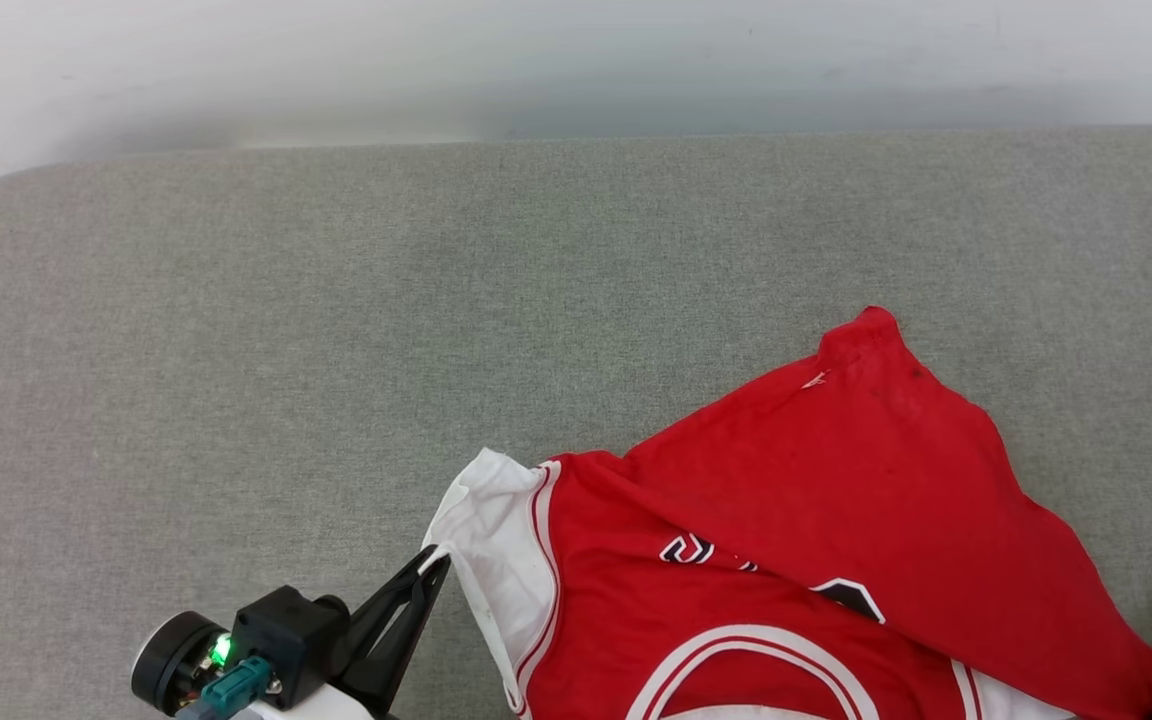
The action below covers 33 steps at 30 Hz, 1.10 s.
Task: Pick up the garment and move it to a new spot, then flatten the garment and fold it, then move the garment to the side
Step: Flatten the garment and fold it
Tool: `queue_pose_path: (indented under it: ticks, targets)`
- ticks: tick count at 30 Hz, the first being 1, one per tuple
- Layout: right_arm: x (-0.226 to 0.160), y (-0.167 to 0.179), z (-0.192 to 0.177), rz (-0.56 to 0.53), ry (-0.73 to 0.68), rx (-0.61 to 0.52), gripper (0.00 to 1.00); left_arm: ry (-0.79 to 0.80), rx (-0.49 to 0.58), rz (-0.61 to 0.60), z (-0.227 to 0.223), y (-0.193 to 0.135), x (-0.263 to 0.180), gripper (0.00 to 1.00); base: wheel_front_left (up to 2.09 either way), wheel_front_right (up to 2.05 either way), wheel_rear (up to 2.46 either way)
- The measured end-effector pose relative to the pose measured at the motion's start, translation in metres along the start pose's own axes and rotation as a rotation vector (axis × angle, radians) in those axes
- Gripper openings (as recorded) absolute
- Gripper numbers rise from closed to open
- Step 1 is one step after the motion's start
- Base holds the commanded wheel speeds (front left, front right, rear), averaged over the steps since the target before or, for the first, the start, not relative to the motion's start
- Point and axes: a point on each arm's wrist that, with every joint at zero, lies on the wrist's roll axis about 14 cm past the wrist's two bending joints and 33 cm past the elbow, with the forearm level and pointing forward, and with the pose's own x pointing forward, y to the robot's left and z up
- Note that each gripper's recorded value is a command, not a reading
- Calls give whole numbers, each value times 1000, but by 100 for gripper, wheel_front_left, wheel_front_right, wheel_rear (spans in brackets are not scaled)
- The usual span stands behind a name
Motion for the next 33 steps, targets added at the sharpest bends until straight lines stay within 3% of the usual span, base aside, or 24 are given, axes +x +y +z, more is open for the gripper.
queue_pose_path:
  ticks: [1,2,7,17,24,33]
  targets:
    - [0,1,2,4,-13,-6,32,-1,0,-1,0,-1,0,0,0,0,0]
    - [-1,3,4,8,-22,-10,100,-2,0,-2,0,-1,0,0,0,0,0]
    - [-10,8,28,22,-91,-63,100,-11,3,3,4,0,-2,0,0,0,0]
    - [-36,64,129,107,-300,-251,100,-40,21,24,15,8,0,0,0,0,0]
    - [-2,108,169,136,-283,-372,100,-40,15,50,15,14,3,0,0,0,0]
    - [65,129,198,102,-174,-449,100,-6,-20,89,1,23,9,0,0,0,0]
